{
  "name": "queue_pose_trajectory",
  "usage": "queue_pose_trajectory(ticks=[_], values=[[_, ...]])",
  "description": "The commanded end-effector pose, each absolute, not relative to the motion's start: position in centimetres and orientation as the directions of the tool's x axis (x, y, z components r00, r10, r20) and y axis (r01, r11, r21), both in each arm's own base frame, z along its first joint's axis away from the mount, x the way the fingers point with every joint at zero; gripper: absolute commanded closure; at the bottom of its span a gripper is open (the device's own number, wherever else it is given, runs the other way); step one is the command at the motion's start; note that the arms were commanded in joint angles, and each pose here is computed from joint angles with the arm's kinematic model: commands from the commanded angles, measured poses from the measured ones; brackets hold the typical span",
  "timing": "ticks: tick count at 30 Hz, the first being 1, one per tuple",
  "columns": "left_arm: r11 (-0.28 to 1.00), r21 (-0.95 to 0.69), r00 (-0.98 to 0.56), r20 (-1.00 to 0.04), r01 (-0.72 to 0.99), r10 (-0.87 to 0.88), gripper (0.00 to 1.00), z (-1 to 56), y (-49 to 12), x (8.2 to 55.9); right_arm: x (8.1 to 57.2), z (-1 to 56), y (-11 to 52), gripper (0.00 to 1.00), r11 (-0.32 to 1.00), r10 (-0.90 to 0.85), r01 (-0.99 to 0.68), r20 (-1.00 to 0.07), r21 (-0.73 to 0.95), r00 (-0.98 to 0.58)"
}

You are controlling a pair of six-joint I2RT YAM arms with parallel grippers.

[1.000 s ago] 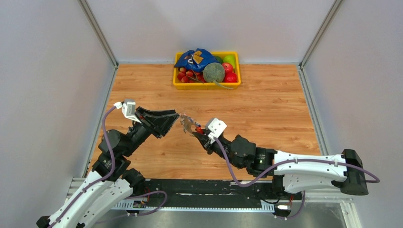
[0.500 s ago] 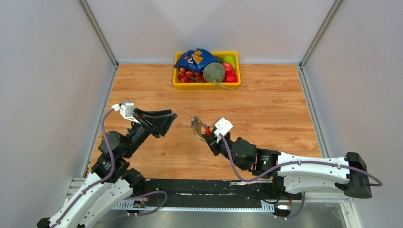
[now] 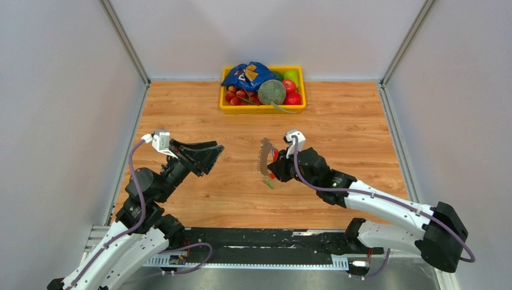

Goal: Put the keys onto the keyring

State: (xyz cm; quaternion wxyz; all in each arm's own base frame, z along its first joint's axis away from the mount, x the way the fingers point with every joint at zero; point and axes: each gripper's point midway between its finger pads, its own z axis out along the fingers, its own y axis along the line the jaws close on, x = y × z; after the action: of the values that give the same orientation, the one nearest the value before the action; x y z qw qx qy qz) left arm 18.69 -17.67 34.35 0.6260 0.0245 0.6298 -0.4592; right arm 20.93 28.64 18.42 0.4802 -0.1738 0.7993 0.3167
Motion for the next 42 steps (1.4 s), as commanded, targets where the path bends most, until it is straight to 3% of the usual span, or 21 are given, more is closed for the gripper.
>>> queue_pose_trajectory(ticks=[1, 15, 30, 42], values=[[0.58, -0.541, -0.199, -0.812, 0.609, -0.549, 0.43, 34.6, -17.4, 18.6, 20.5, 19.4, 31.4, 1.0, 0.618, 0.073, -0.6, -0.796, 0.509, -0.601], [0.598, -0.533, -0.2, -0.822, 0.598, -0.533, 0.42, 33.8, -16.9, 18.3, 25.6, 16.4, 35.7, 1.0, 0.499, 0.158, -0.467, -0.606, 0.73, -0.779], [0.6, -0.532, -0.2, -0.824, 0.598, -0.531, 0.42, 33.5, -16.9, 18.2, 25.4, 8.5, 34.2, 0.93, 0.571, 0.095, -0.335, -0.466, 0.749, -0.88], [0.612, -0.539, -0.201, -0.822, 0.578, -0.533, 0.42, 33.2, -16.7, 18.6, 25.3, 7.8, 32.6, 0.56, 0.601, 0.106, -0.307, -0.455, 0.737, -0.884]])
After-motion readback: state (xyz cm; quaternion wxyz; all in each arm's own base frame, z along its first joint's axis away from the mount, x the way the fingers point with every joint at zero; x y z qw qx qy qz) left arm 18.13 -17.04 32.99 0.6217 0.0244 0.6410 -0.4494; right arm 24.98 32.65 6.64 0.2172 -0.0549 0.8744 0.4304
